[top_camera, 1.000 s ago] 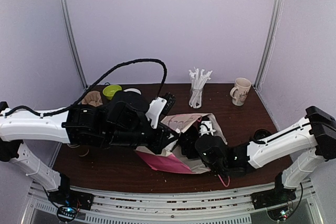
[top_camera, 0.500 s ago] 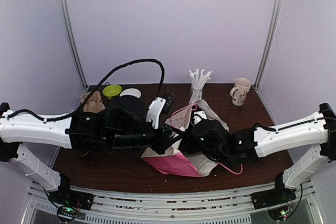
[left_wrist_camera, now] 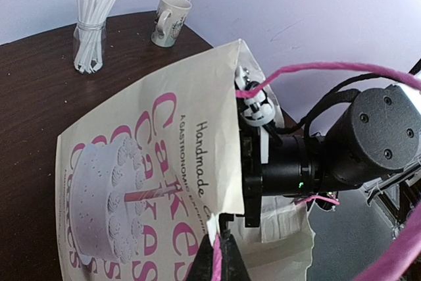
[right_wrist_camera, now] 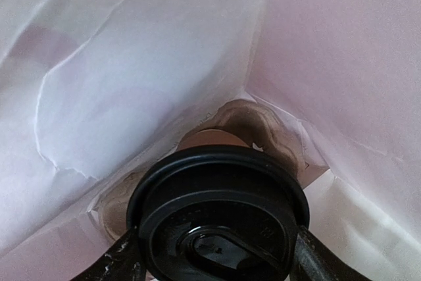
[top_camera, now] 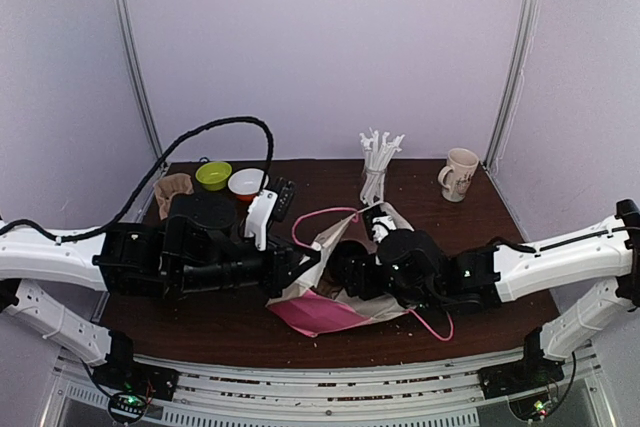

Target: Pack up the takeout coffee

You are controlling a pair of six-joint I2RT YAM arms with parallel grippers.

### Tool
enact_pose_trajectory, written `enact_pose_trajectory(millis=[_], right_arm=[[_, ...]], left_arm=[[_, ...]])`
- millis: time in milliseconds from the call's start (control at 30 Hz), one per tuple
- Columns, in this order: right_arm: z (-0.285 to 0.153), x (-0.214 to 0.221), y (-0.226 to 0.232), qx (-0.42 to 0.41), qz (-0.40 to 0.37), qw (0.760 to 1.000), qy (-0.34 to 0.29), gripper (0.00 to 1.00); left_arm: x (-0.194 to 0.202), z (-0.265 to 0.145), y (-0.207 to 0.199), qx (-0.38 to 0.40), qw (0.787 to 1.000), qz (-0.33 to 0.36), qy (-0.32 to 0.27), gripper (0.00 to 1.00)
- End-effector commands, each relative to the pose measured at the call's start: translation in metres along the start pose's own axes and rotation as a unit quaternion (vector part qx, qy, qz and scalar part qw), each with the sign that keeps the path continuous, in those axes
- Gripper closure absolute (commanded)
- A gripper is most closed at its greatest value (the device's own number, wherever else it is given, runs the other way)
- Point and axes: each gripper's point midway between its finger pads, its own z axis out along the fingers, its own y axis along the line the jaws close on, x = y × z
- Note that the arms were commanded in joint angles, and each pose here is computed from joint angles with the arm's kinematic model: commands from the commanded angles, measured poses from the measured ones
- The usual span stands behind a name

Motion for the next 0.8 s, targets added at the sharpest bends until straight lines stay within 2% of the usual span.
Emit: enact_pose_trajectory(millis=[0, 167, 367, 533, 767], right_arm=[[-0.007, -0.005, 0.000, -0.023, 0.025, 0.999, -0.019, 0.48], [-0.016, 0.002, 0.007, -0.059, 0.016, 0.998, -0.023, 0.48], [-0.032, 0.006, 0.009, -0.083, 0.013, 0.996, -0.045, 0.47], [-0.039, 0.010, 0.004, -0.089, 0.009, 0.994, -0.063, 0.47], [-0.040, 0.010, 0.004, -0.085, 0.001, 0.993, -0.077, 0.47]], left_arm=[[0.015, 0.001, 0.005, -0.007, 0.999, 0.037, 0.029, 1.00], [0.025, 0.008, -0.013, 0.034, 0.993, 0.088, 0.070, 1.00], [0.006, 0.017, -0.030, 0.036, 0.990, 0.118, 0.074, 1.00], [-0.013, 0.026, -0.037, 0.015, 0.985, 0.155, 0.076, 1.00], [-0.029, 0.029, -0.024, -0.049, 0.968, 0.232, 0.084, 1.00]])
